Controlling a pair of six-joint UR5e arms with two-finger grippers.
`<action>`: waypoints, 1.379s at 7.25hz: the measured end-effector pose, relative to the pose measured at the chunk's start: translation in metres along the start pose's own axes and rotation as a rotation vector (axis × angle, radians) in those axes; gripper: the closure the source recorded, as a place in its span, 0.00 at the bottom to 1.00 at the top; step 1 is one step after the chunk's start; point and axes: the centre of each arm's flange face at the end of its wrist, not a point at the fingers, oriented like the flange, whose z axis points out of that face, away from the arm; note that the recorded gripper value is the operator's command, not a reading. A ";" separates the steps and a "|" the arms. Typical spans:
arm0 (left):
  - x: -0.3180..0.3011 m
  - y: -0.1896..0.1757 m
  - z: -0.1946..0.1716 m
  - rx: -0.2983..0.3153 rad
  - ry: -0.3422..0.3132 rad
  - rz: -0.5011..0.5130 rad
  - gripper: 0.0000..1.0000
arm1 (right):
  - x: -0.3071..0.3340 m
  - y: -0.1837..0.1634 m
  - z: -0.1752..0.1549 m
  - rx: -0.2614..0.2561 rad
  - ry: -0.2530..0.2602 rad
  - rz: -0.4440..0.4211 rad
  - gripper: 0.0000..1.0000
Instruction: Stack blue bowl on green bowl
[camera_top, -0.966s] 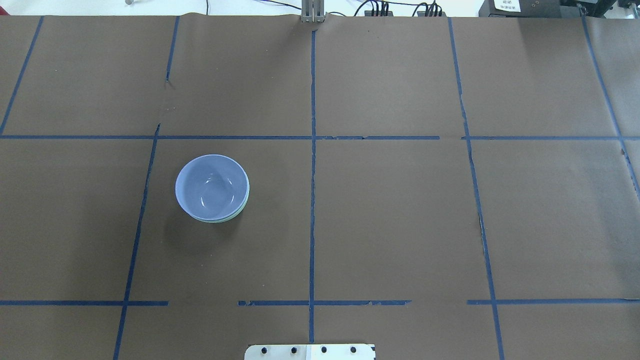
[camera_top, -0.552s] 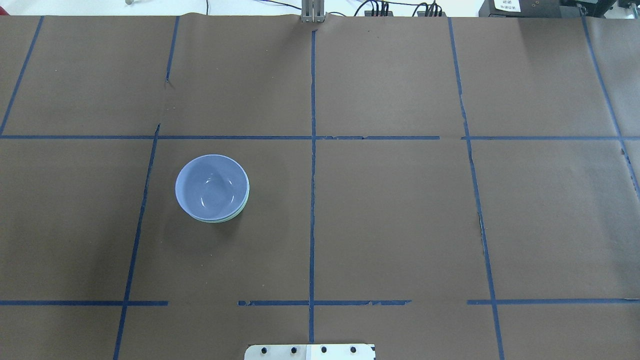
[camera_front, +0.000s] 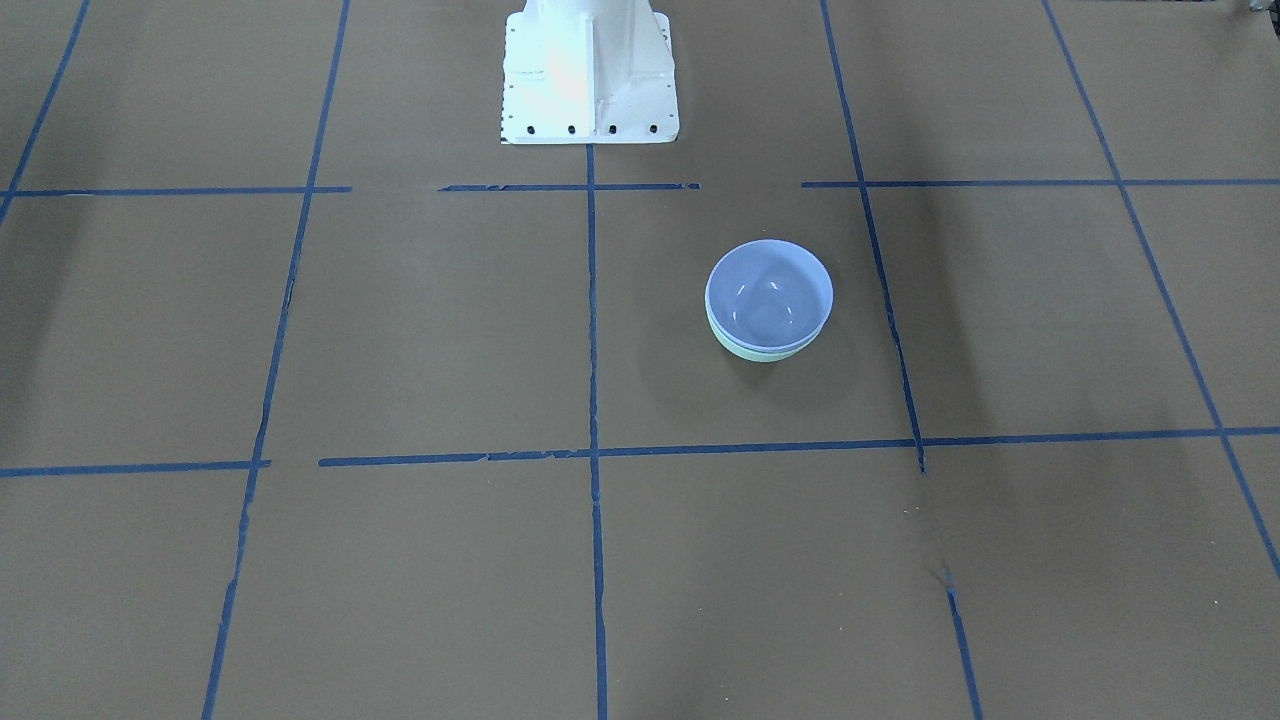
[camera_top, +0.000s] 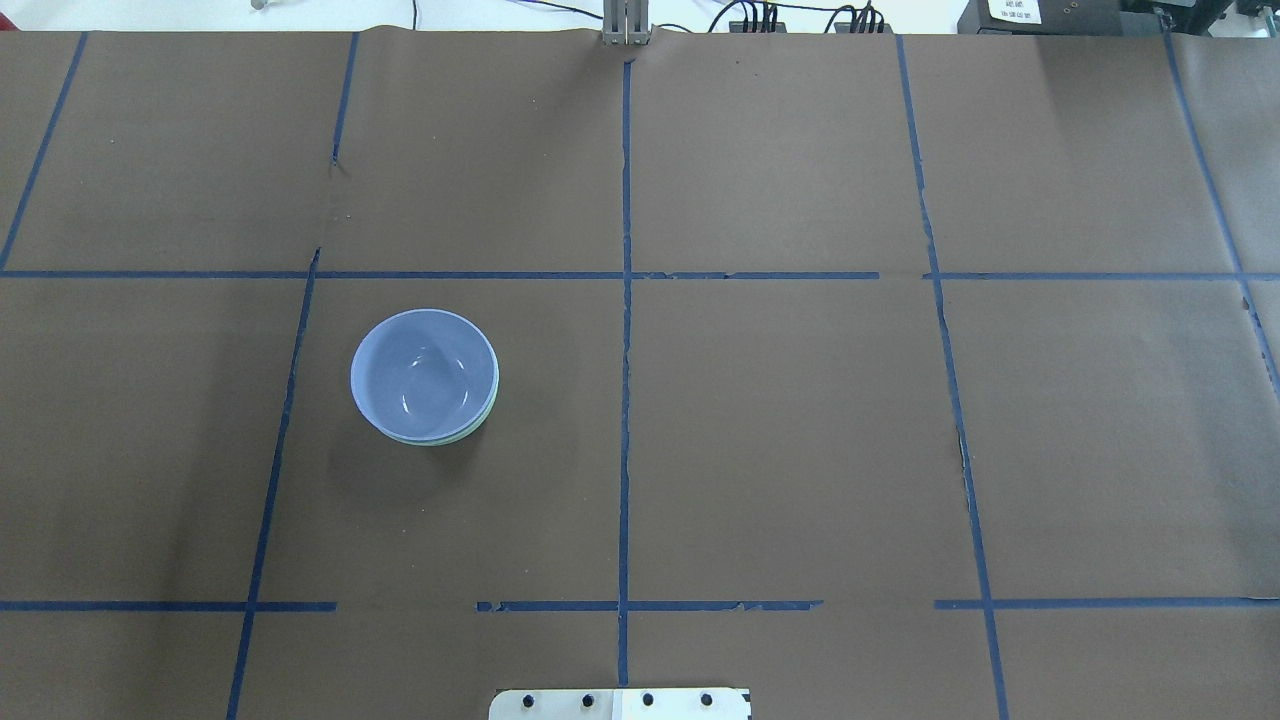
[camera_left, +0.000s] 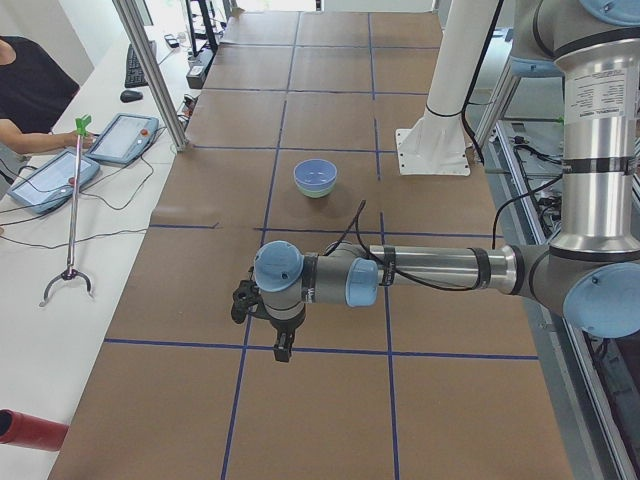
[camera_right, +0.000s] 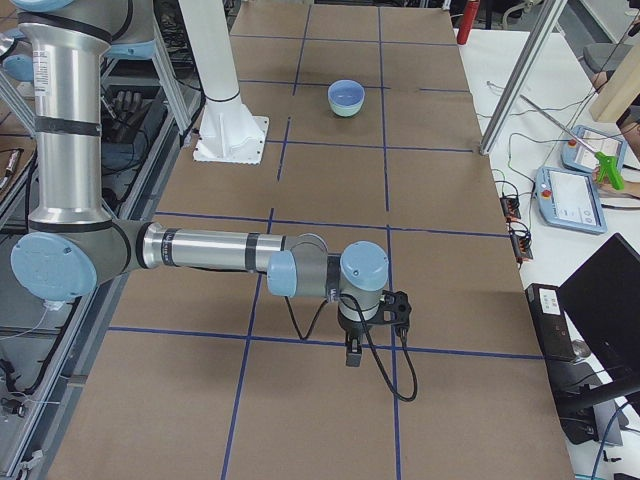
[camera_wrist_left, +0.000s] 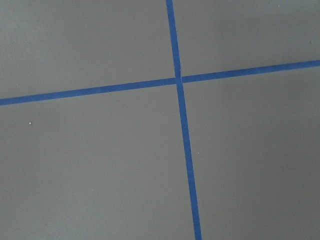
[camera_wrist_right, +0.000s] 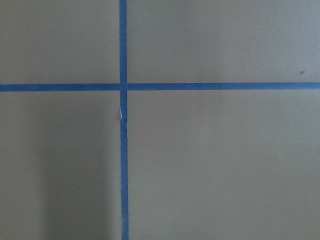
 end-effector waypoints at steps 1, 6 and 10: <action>-0.001 0.001 0.001 -0.002 0.000 -0.005 0.00 | 0.000 0.000 0.000 0.000 0.000 0.000 0.00; -0.006 0.002 -0.005 0.010 -0.005 -0.015 0.00 | 0.000 0.000 0.000 0.001 0.001 -0.001 0.00; -0.006 0.002 -0.008 0.016 -0.007 -0.015 0.00 | 0.000 0.000 0.000 0.001 0.000 -0.001 0.00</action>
